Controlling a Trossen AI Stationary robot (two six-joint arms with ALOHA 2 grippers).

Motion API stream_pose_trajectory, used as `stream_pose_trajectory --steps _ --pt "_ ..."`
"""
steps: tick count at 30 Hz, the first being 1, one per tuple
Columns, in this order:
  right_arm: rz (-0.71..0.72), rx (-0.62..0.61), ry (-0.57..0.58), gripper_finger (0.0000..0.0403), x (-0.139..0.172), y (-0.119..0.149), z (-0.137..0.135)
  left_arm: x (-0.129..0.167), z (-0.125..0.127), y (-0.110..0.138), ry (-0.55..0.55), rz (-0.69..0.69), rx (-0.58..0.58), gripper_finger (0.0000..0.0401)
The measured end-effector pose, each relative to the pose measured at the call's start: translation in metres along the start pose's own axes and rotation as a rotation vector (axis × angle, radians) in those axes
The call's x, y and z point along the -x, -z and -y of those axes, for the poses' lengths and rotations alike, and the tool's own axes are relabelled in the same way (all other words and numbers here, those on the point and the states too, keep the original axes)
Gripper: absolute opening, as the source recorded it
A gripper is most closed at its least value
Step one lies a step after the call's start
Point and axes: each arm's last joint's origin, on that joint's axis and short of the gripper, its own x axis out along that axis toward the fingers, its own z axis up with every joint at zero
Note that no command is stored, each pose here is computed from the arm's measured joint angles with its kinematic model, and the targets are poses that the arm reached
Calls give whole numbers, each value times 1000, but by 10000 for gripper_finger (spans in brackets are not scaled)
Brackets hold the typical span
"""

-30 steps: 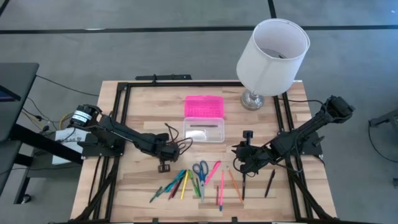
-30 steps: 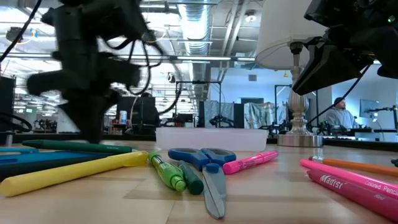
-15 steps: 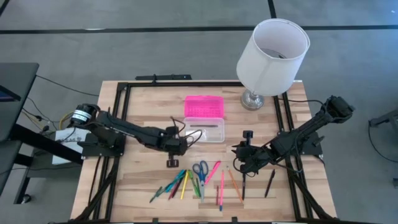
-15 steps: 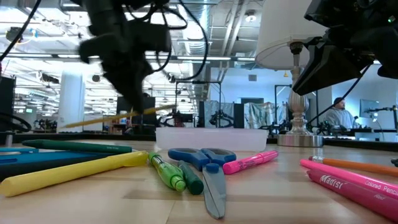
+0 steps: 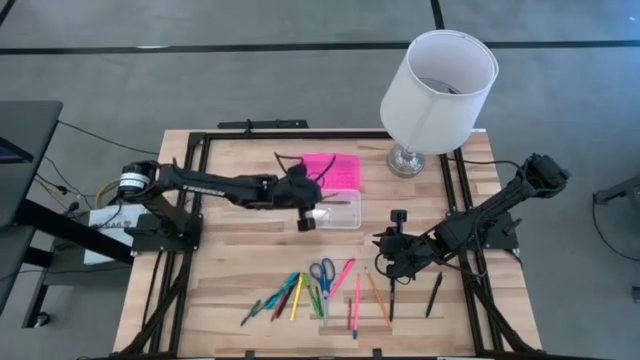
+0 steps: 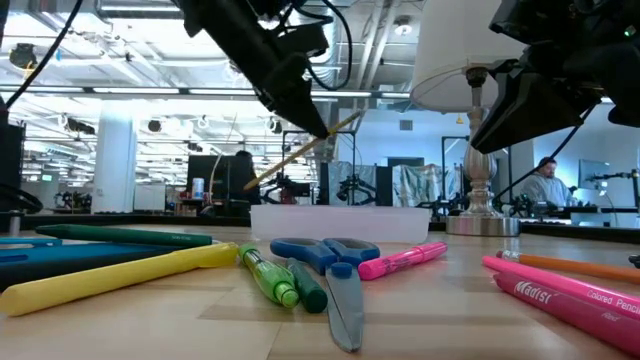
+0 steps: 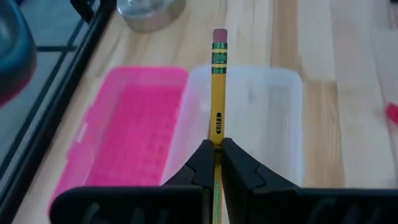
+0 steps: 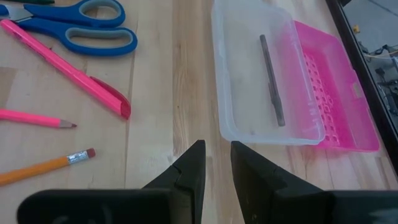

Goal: Pick & place school supplies into a supply box
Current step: Put the yellow pencil into the supply box

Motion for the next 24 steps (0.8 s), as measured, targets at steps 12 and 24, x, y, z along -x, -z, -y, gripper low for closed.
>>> stream_pose_trajectory --steps 12,24 --pt "1 -10 0 70 0 0 0 -27 -12 2 87 107 78 2" --pt "-5 -14 2 70 0 1 0 -61 -20 23 104 8 138 2"
